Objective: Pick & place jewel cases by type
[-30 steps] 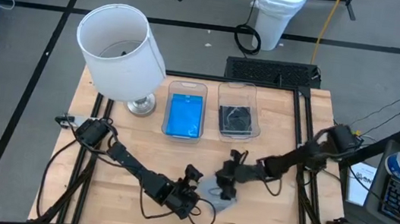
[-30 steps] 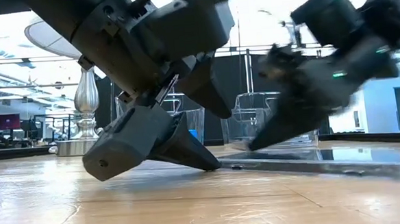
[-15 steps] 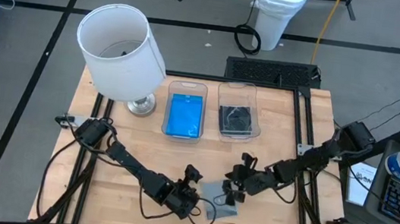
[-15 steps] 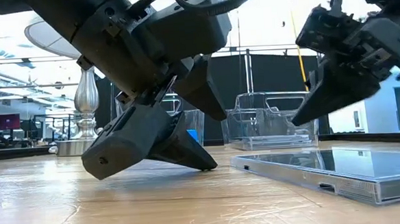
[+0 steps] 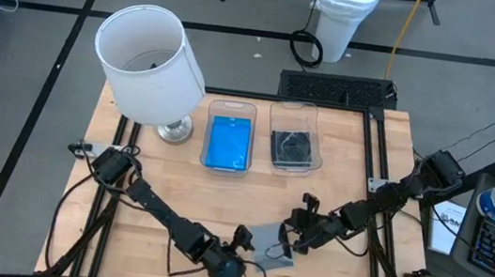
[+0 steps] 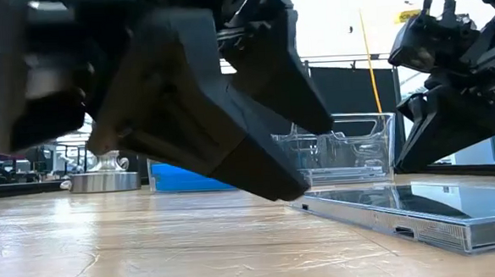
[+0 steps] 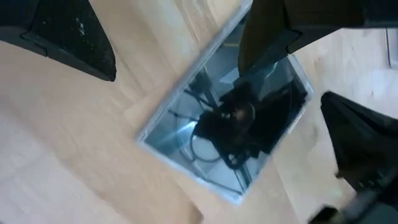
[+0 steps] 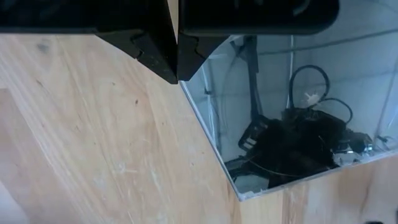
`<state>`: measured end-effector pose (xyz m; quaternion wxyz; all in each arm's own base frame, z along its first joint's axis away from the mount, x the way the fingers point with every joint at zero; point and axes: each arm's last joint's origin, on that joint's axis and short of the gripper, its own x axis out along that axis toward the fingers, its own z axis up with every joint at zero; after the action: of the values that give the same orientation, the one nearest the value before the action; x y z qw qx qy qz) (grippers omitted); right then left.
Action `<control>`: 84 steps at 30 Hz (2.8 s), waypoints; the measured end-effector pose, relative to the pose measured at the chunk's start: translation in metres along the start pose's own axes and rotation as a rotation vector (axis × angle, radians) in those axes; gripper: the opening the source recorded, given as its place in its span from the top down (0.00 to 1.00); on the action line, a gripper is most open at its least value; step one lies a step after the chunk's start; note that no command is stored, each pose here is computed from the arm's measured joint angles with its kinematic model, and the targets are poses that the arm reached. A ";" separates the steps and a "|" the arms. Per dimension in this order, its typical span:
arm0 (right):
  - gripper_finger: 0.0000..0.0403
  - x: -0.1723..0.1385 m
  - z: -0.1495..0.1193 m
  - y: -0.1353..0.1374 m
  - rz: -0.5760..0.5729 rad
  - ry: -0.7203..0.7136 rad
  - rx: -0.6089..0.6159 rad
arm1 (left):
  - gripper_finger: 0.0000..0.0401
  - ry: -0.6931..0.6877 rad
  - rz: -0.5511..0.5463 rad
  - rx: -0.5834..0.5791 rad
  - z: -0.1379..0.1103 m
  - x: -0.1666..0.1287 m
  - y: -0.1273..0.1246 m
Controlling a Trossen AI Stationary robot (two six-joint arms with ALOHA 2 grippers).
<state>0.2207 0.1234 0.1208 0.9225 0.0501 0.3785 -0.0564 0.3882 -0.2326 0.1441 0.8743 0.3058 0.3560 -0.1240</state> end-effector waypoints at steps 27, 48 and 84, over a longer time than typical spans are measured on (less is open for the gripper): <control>1.00 -0.012 -0.016 0.012 0.030 0.112 -0.055 | 0.02 -0.154 0.053 -0.079 0.001 0.034 0.002; 1.00 -0.037 -0.036 0.065 0.287 0.383 0.055 | 0.02 -0.124 0.063 -0.081 -0.003 0.036 0.006; 1.00 0.003 -0.036 0.040 0.252 0.176 -0.047 | 0.02 -0.045 0.091 -0.107 -0.016 0.045 0.030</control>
<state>0.2034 0.1681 0.0951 0.8864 0.0804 0.4499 0.0731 0.4245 -0.1989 0.1171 0.9020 0.2714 0.3280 -0.0719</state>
